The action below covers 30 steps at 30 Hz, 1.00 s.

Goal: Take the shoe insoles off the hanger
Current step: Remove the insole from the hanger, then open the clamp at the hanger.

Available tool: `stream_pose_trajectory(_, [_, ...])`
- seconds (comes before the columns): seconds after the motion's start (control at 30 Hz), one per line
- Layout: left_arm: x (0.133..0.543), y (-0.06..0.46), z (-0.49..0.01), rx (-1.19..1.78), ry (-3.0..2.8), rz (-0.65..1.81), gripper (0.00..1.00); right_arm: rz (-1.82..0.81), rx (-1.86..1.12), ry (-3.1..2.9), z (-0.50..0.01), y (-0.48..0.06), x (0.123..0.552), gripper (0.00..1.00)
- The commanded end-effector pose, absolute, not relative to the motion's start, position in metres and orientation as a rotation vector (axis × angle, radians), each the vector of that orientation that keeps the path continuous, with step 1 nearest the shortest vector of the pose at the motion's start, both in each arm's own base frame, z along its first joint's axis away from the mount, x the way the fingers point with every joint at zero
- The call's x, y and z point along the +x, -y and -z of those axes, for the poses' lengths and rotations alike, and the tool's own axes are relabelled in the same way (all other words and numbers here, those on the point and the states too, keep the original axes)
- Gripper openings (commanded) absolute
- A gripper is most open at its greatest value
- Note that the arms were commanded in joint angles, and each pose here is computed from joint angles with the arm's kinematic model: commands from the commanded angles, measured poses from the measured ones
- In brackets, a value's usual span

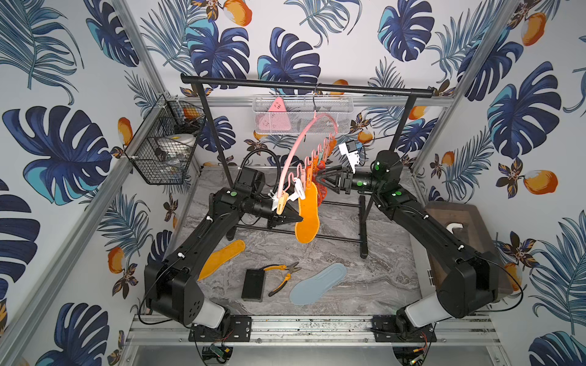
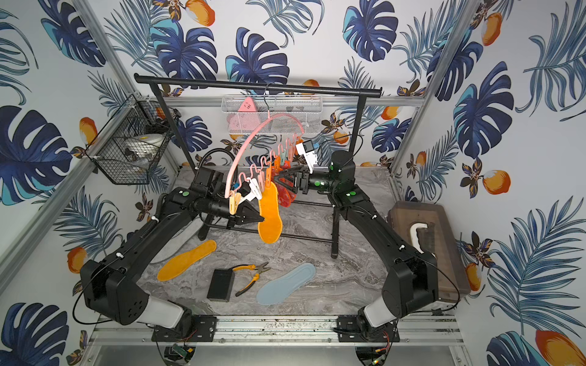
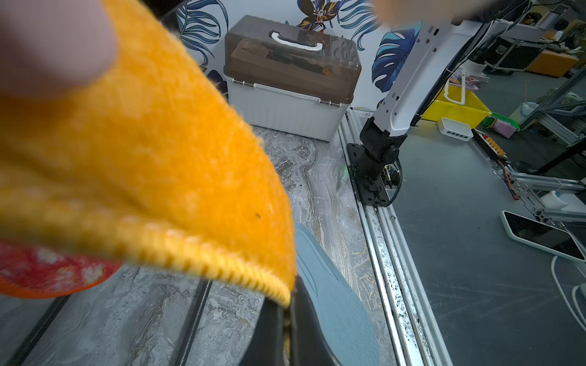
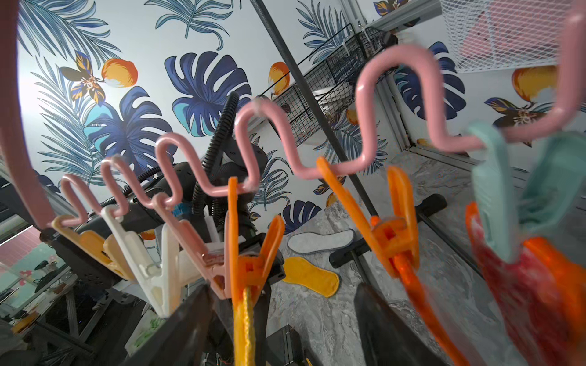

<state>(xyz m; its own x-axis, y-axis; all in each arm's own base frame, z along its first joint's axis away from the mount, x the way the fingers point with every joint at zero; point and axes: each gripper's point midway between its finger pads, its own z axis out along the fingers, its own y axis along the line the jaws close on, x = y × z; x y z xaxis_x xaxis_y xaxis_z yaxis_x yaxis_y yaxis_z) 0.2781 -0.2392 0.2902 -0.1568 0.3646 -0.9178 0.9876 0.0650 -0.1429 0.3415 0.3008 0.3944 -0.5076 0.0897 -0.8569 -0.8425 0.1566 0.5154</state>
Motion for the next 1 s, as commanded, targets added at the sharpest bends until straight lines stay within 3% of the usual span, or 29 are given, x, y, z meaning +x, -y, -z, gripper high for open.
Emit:
stream_pose_trajectory(0.0, [0.270,0.238,-0.290,1.400,-1.607,1.126,0.00,-1.502,-0.755,-1.571,-0.410,-0.309,0.338,0.74])
stream_pose_trajectory(0.3, [0.269,0.236,-0.289,1.413,-1.609,1.134,0.00,-1.601,-0.755,-1.532,-0.419,-0.325,0.340,0.69])
stream_pose_trajectory(0.6, [0.269,0.235,-0.289,1.409,-1.620,1.143,0.00,-1.614,-0.757,-1.532,-0.418,-0.327,0.342,0.49])
stream_pose_trajectory(0.83, [0.272,0.233,-0.288,1.397,-1.639,1.140,0.00,-1.631,-0.772,-1.517,-0.418,-0.327,0.338,0.28])
stream_pose_trajectory(0.97, [0.274,0.231,-0.284,1.390,-1.671,1.105,0.00,-1.594,-0.766,-1.530,-0.415,-0.326,0.339,0.27])
